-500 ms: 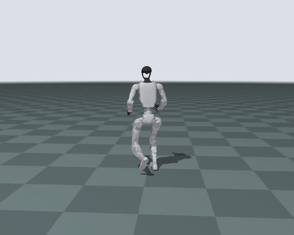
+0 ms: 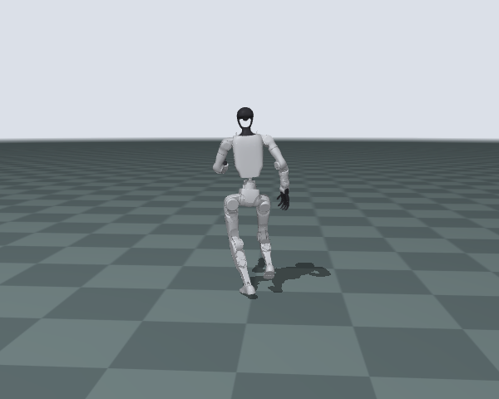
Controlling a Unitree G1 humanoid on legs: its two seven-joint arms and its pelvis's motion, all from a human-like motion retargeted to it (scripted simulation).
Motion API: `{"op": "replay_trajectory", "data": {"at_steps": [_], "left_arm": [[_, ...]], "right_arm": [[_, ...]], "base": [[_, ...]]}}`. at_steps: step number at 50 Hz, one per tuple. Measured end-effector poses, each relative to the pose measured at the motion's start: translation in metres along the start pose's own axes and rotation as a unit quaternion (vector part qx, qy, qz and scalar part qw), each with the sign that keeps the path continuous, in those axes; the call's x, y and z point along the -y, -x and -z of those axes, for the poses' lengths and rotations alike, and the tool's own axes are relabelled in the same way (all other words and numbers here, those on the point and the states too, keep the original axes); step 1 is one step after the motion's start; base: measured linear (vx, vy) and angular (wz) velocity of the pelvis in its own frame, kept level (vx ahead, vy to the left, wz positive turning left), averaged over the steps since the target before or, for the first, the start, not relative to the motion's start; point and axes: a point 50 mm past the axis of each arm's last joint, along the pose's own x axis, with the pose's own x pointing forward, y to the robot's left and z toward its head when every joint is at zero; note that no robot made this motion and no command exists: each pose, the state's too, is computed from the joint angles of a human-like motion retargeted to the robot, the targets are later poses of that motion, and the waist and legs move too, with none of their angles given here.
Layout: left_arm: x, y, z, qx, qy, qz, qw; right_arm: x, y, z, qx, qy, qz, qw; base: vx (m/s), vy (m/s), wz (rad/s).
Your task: Run
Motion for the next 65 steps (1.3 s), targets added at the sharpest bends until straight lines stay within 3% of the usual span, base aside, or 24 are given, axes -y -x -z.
{"op": "replay_trajectory", "data": {"at_steps": [3, 7, 12, 16, 20, 24, 28, 35, 38, 42, 46, 49, 55, 56, 60, 65], "left_arm": [[0.014, 0.016, 0.002, -0.007, 0.005, 0.053, 0.999], [0.013, 0.055, 0.023, -0.077, -0.019, 0.095, 0.992], [-0.028, 0.152, 0.069, -0.279, -0.121, 0.077, 0.949], [-0.073, 0.257, 0.076, -0.461, -0.183, 0.052, 0.867], [-0.104, 0.318, 0.051, -0.550, -0.183, 0.055, 0.813], [-0.100, 0.315, 0.054, -0.551, -0.150, 0.049, 0.819], [-0.082, 0.269, 0.072, -0.488, -0.138, 0.065, 0.859], [-0.016, 0.072, 0.066, -0.177, -0.147, 0.123, 0.965], [0.007, 0.040, 0.044, -0.104, -0.106, 0.125, 0.981], [0.012, 0.066, 0.056, -0.156, -0.073, 0.152, 0.973], [-0.001, 0.121, 0.082, -0.270, -0.095, 0.188, 0.940], [-0.024, 0.178, 0.098, -0.377, -0.134, 0.194, 0.896], [-0.071, 0.297, 0.099, -0.563, -0.228, 0.211, 0.766], [-0.072, 0.305, 0.097, -0.573, -0.221, 0.218, 0.758], [-0.059, 0.295, 0.099, -0.559, -0.181, 0.248, 0.770], [-0.033, 0.204, 0.107, -0.423, -0.168, 0.243, 0.857]], "right_arm": [[0.001, 0.010, 0.010, -0.014, -0.031, 0.003, 0.999], [0.010, -0.006, -0.027, 0.064, -0.055, 0.040, 0.996], [0.064, -0.042, -0.176, 0.312, -0.038, 0.137, 0.939], [0.112, -0.001, -0.331, 0.555, -0.044, 0.213, 0.803], [0.104, 0.041, -0.373, 0.650, -0.078, 0.174, 0.736], [0.064, 0.033, -0.344, 0.634, -0.064, 0.078, 0.767], [0.031, 0.022, -0.307, 0.589, -0.041, 0.008, 0.807], [0.010, -0.034, -0.171, 0.319, 0.037, 0.004, 0.947], [0.010, -0.034, -0.098, 0.178, 0.017, 0.001, 0.984], [0.001, -0.022, -0.045, 0.069, -0.014, -0.020, 0.997], [0.004, -0.025, -0.051, 0.076, -0.042, 0.007, 0.996], [0.021, -0.036, -0.092, 0.159, -0.041, 0.047, 0.985], [0.075, -0.031, -0.253, 0.442, 0.014, 0.134, 0.887], [0.072, -0.029, -0.257, 0.450, 0.007, 0.126, 0.884], [0.041, -0.037, -0.206, 0.362, -0.019, 0.060, 0.930], [0.012, -0.037, -0.106, 0.180, -0.026, 0.003, 0.983]], "base": [[0.12, -0.09, -0.22], [-0.01, -0.07, -0.36], [-0.05, -0.07, -0.47], [-0.03, -0.04, -0.40], [0.10, 0.08, 0.14], [0.09, 0.05, 0.29], [0.03, -0.03, 0.29], [0.03, 0.08, -0.01], [0.11, 0.02, -0.38], [0.13, -0.05, 0.03], [0.05, -0.07, -0.50], [-0.04, -0.07, -0.52], [-0.01, -0.04, -0.30], [0.00, 0.00, 0.00], [0.01, 0.01, 0.00], [-0.04, 0.00, 0.24]]}}
